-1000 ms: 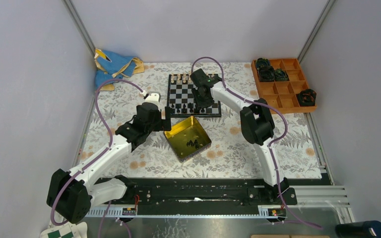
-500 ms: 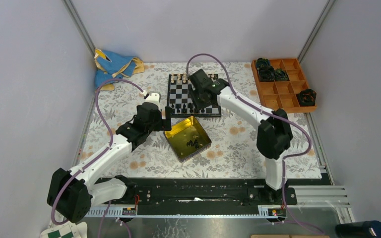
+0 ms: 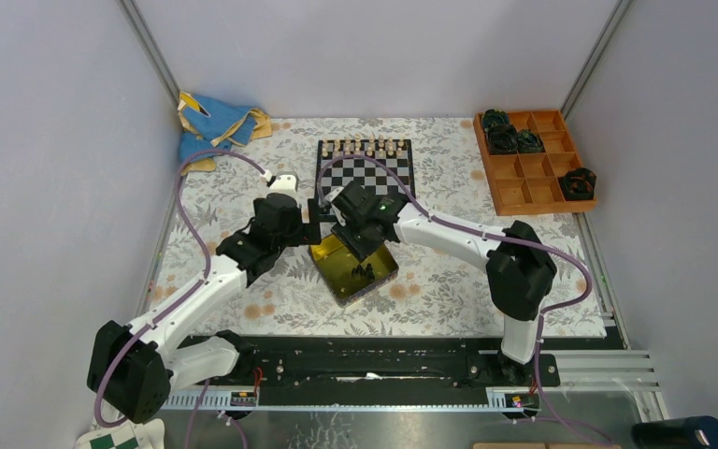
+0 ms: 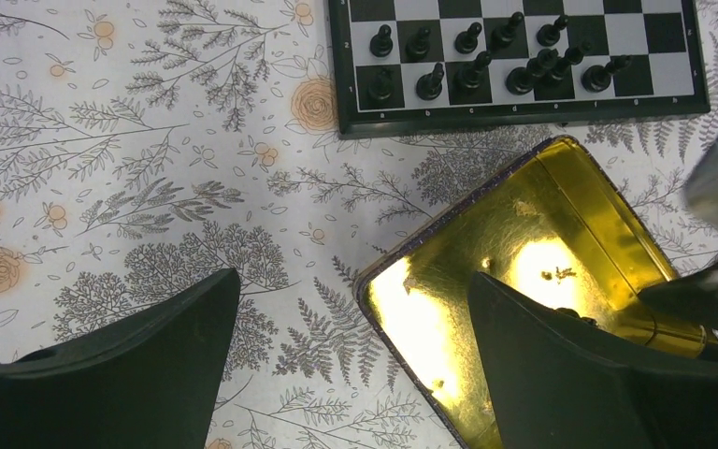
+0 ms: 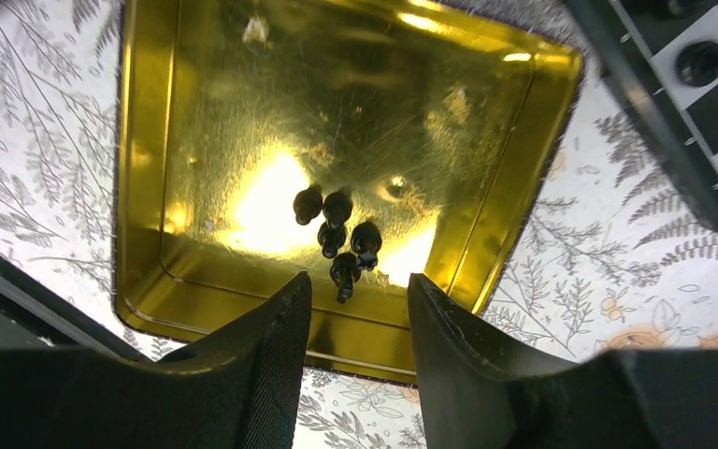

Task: Set up the chess pieces on the board
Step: Pick up the chess piece from the storage box.

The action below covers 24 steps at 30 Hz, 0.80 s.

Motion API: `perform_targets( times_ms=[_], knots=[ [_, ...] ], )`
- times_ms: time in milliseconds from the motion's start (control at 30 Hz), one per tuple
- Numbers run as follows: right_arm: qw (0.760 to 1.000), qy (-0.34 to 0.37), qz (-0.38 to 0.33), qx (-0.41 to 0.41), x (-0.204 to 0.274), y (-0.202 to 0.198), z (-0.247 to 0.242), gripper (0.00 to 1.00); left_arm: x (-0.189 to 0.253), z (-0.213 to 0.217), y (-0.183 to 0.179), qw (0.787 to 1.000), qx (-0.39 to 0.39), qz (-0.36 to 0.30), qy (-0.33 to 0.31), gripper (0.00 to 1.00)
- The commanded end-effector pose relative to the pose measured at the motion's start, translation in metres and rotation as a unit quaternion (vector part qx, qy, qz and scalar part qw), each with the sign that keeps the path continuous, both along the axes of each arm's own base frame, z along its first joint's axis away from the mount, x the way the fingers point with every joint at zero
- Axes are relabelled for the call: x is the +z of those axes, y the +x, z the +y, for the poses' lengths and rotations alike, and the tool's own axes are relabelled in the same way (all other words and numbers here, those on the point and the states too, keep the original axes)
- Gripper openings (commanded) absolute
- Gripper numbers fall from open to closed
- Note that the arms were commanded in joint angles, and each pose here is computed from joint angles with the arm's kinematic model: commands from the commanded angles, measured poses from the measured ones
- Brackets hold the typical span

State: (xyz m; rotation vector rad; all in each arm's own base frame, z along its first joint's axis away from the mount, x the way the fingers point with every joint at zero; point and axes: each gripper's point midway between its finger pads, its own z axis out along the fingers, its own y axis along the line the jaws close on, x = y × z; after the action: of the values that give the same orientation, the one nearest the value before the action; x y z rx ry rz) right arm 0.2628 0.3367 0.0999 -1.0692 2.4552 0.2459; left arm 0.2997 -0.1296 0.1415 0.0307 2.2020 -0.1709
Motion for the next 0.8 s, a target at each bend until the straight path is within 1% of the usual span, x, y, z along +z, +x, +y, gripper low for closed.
perform_targets(
  times_ms=[0,267,767],
  knots=[
    [0.999,0.037,-0.007,0.032,0.012,-0.013,0.009,0.49,0.013,0.011,0.002,0.999,0.033,-0.022,-0.009,0.99],
    [0.998,0.05,0.013,0.045,-0.015,-0.023,0.013,0.45,0.014,0.015,-0.003,0.999,0.04,-0.02,-0.011,0.99],
    [0.996,0.048,0.026,0.071,-0.032,-0.021,0.026,0.39,0.014,0.017,-0.003,0.999,0.047,-0.021,-0.01,0.99]
  ],
)
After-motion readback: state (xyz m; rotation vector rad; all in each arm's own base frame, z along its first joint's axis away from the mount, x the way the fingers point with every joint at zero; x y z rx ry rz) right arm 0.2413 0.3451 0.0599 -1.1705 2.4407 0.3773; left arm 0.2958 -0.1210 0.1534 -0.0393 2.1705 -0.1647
